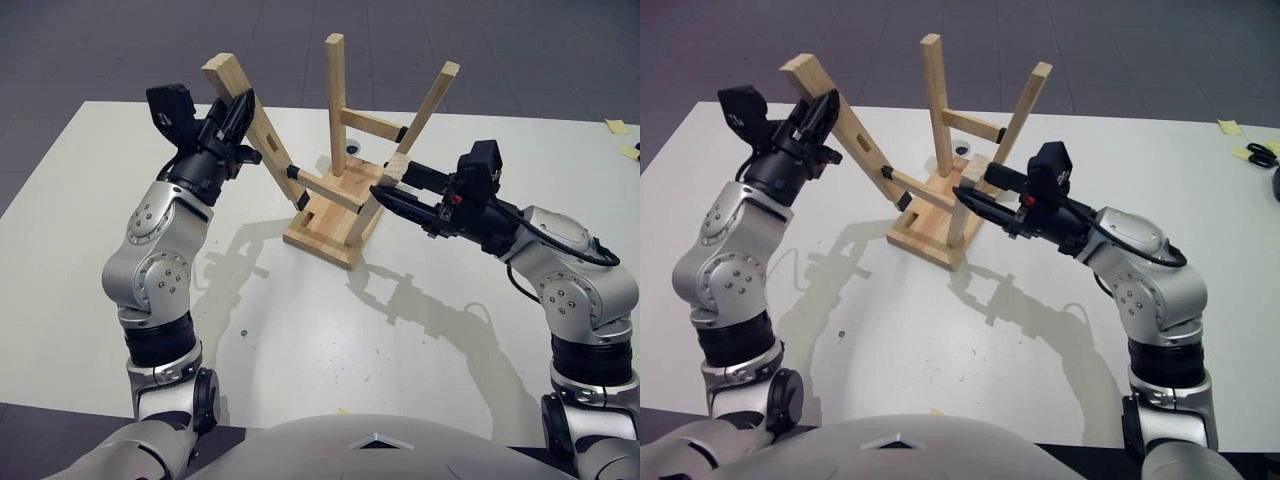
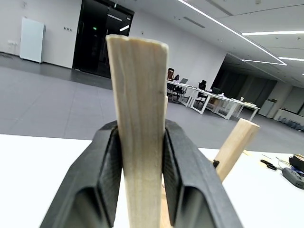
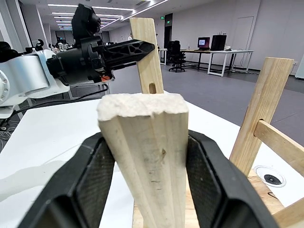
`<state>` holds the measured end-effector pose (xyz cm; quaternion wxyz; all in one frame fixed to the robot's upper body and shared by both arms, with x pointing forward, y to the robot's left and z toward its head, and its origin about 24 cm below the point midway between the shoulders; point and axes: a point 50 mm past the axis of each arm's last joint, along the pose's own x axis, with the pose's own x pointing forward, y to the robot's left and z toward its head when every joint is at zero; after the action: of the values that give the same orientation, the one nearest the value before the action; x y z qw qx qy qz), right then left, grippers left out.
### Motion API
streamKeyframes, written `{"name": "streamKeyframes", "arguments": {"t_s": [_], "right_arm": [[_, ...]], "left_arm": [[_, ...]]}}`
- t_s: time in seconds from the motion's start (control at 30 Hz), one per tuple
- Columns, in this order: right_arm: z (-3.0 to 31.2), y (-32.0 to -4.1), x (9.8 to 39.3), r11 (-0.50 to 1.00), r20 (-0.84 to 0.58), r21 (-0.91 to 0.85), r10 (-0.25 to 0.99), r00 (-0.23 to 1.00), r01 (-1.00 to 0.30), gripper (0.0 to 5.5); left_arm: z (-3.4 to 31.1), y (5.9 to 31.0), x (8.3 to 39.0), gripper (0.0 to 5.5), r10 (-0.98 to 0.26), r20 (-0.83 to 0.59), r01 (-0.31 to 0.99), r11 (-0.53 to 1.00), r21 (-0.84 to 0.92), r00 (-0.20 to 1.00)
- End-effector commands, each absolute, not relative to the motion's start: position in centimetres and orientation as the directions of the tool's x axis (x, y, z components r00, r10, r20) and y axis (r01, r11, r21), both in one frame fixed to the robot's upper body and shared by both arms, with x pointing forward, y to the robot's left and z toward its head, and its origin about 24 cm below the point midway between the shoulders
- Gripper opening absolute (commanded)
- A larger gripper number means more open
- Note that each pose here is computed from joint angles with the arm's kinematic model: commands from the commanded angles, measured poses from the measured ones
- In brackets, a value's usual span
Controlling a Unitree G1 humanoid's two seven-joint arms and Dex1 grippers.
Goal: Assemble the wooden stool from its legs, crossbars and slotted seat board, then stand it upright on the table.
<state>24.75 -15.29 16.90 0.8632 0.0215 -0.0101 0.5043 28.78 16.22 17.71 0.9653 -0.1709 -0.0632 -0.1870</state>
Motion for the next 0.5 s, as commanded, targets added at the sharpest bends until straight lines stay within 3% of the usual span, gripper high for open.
{"name": "streamKeyframes", "arguments": {"t_s": [0.03, 0.5], "right_arm": [[16.45, -14.84, 24.56, 0.477, 0.024, 0.045, 0.878, 0.478, -0.878, 2.19], [16.03, -14.58, 24.54, 0.484, 0.011, 0.043, 0.875, 0.484, -0.874, 2.17]], "left_arm": [[16.81, 16.58, 28.98, 1.04, -0.368, 0.133, 0.391, 0.884, -0.256, 0.920], [15.97, 16.50, 29.52, 1.04, -0.327, 0.154, 0.360, 0.873, -0.329, 0.933]]}}
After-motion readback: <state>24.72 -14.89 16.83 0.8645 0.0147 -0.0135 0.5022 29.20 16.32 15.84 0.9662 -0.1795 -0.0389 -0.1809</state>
